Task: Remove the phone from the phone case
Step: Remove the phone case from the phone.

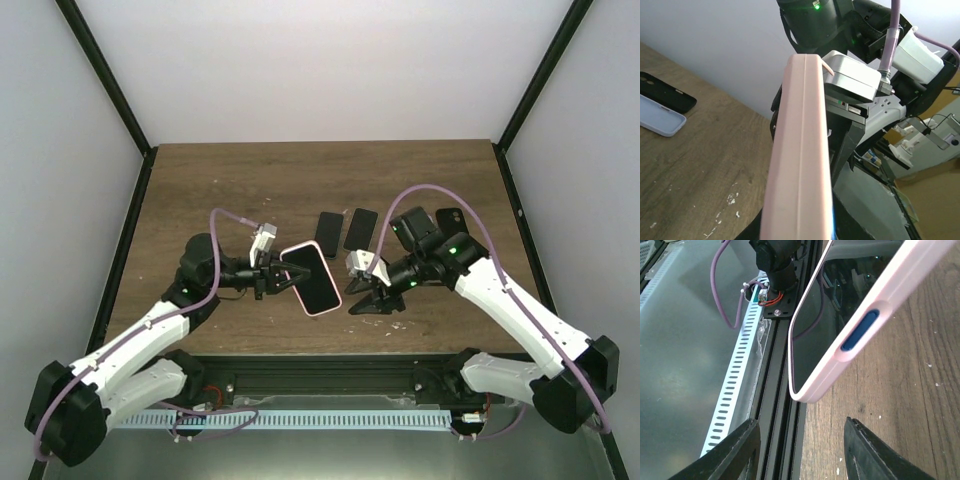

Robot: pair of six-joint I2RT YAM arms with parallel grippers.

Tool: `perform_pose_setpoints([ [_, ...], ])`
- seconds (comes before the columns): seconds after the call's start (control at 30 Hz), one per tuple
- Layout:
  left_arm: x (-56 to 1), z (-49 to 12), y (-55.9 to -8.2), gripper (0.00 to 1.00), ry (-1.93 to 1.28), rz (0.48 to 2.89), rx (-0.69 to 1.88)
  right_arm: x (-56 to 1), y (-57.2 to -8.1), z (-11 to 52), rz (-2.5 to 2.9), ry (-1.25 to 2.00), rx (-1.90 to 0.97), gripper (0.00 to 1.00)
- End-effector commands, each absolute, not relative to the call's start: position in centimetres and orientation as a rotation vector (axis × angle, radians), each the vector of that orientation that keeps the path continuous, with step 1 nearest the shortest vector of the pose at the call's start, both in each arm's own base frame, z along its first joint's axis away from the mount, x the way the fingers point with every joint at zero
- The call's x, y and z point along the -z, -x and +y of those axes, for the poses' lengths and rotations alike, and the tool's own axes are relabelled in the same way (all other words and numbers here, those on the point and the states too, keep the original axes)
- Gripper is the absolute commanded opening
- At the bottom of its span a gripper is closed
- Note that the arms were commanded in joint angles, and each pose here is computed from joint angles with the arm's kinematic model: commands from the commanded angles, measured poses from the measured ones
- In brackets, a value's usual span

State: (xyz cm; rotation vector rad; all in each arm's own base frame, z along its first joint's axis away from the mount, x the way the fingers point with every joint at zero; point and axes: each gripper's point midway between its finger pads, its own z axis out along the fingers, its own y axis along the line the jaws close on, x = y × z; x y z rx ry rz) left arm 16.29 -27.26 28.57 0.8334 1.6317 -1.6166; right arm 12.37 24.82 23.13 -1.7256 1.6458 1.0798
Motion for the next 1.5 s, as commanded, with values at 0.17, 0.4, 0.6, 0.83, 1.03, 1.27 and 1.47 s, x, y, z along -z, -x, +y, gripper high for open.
perform_pose_setpoints([
  [0.17, -31.3, -27.3, -15.5, 0.00, -0.911, 1.487, 1.657, -24.7, -12.5, 26.7, 1.576, 1.774, -1.112, 0.45],
  [0.4, -31.0, -27.5, -15.6, 0.00, -0.909, 1.491, 1.689, -25.5, -12.3, 26.9, 1.535, 1.782, -1.123, 0.31],
  [0.6, -31.1, -27.6, -15.3, 0.00, -0.925, 1.485, 1.723, -25.3, -12.2, 26.6, 1.505, 1.803, -1.091, 0.24],
  [0.83, -30.8, -28.3, -16.0, 0.00, -0.879, 1.563, 1.816, -25.0, -12.9, 27.1, 1.386, 1.869, -0.898, 0.18],
  [1.03, -31.4, -28.5, -16.0, 0.00, -0.874, 1.542, 1.902, -25.0, -13.6, 28.0, 1.315, 1.924, -0.773, 0.18],
  [1.27, -31.1, -28.7, -16.0, 0.00, -0.863, 1.566, 1.969, -25.2, -15.6, 28.7, 1.307, 1.867, -0.675, 0.19],
  [1.47, -31.4, -28.6, -15.6, 0.00, -0.870, 1.530, 2.019, -24.8, -18.1, 29.3, 1.359, 1.770, -0.638, 0.22],
])
